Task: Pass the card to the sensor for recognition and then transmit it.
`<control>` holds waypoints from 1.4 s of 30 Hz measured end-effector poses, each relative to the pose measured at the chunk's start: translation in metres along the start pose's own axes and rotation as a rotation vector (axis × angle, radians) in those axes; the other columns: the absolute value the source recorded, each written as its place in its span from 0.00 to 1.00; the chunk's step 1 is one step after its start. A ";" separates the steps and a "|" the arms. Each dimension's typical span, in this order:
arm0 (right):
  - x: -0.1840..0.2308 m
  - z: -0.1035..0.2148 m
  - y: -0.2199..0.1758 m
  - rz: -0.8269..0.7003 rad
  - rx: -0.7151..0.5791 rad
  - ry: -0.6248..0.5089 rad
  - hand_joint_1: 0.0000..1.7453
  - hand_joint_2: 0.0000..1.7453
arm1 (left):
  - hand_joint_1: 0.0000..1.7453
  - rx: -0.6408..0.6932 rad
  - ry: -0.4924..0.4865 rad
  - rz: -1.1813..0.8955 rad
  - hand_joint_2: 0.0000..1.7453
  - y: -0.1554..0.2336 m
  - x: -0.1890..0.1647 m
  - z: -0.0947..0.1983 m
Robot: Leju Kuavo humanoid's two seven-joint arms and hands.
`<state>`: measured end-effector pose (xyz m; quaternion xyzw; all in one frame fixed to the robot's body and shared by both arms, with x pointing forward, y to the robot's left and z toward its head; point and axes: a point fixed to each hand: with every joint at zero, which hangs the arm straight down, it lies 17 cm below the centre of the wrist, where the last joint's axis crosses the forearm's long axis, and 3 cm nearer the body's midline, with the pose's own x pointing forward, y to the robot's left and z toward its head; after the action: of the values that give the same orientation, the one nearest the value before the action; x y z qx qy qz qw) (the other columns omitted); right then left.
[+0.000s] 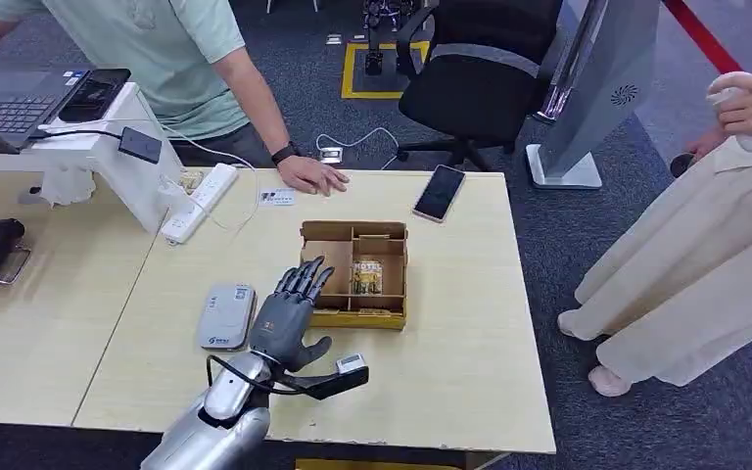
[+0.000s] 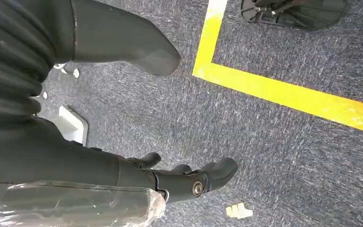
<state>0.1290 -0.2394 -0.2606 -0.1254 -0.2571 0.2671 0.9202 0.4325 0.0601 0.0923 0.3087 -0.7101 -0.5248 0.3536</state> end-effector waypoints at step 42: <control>0.000 0.000 0.001 0.008 0.003 0.003 0.00 1.00 | 1.00 -0.004 -0.048 -0.034 1.00 -0.006 0.015 -0.005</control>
<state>0.1282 -0.2388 -0.2609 -0.1253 -0.2548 0.2712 0.9197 0.4285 0.0433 0.0899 0.3074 -0.7118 -0.5397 0.3280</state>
